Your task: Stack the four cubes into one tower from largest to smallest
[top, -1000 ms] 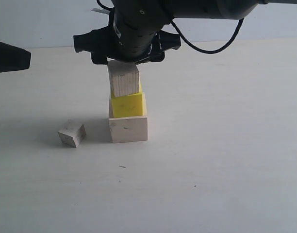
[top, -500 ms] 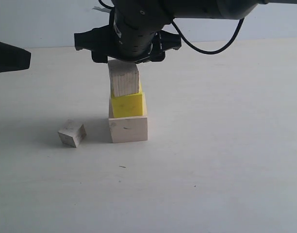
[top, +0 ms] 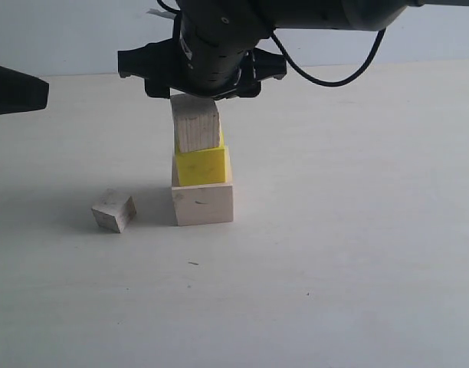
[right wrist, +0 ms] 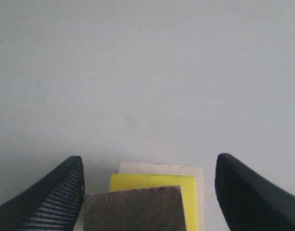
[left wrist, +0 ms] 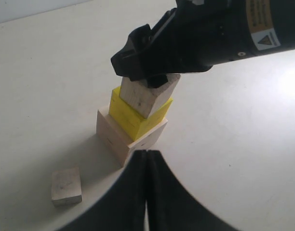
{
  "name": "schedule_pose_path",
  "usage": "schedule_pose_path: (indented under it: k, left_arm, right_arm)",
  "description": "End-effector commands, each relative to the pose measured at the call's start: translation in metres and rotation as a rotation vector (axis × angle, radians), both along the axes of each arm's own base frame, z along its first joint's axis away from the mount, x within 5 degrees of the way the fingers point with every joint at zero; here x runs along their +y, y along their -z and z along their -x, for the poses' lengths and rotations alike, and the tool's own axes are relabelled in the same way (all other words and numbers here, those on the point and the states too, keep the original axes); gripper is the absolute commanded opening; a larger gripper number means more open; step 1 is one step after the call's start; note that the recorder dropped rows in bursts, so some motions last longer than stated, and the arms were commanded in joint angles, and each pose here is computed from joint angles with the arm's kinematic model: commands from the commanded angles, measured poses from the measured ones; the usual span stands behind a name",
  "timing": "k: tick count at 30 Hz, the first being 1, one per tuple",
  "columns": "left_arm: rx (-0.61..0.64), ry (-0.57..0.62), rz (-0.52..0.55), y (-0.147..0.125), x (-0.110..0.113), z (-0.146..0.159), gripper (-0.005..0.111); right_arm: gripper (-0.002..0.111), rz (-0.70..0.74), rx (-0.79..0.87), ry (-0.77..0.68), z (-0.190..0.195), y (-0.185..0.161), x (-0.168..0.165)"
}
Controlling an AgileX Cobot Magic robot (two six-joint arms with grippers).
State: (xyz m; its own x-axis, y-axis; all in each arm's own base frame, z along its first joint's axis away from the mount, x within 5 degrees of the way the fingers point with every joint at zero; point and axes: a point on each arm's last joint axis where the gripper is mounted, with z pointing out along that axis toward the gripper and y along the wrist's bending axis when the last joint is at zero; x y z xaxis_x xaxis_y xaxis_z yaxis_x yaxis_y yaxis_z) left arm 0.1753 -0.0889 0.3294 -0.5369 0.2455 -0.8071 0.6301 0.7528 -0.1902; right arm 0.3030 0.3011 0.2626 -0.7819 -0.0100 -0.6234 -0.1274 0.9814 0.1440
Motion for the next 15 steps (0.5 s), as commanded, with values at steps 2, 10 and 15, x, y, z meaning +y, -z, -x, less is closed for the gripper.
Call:
schedule_pose_path:
  k: [2, 10, 15]
  left_arm:
    - [0.006, 0.006, 0.01, 0.0002, -0.0017, 0.0005, 0.0]
    - [0.006, 0.006, 0.01, 0.0002, -0.0017, 0.0005, 0.0]
    - [0.006, 0.006, 0.01, 0.0002, -0.0017, 0.0005, 0.0]
  right_arm:
    - [0.072, 0.001, -0.025, 0.009, -0.0014, -0.0039, -0.0003]
    - [0.072, -0.005, -0.023, 0.015, -0.0014, -0.0039, -0.0003]
    - [0.072, -0.006, -0.028, 0.034, -0.002, -0.0042, -0.0012]
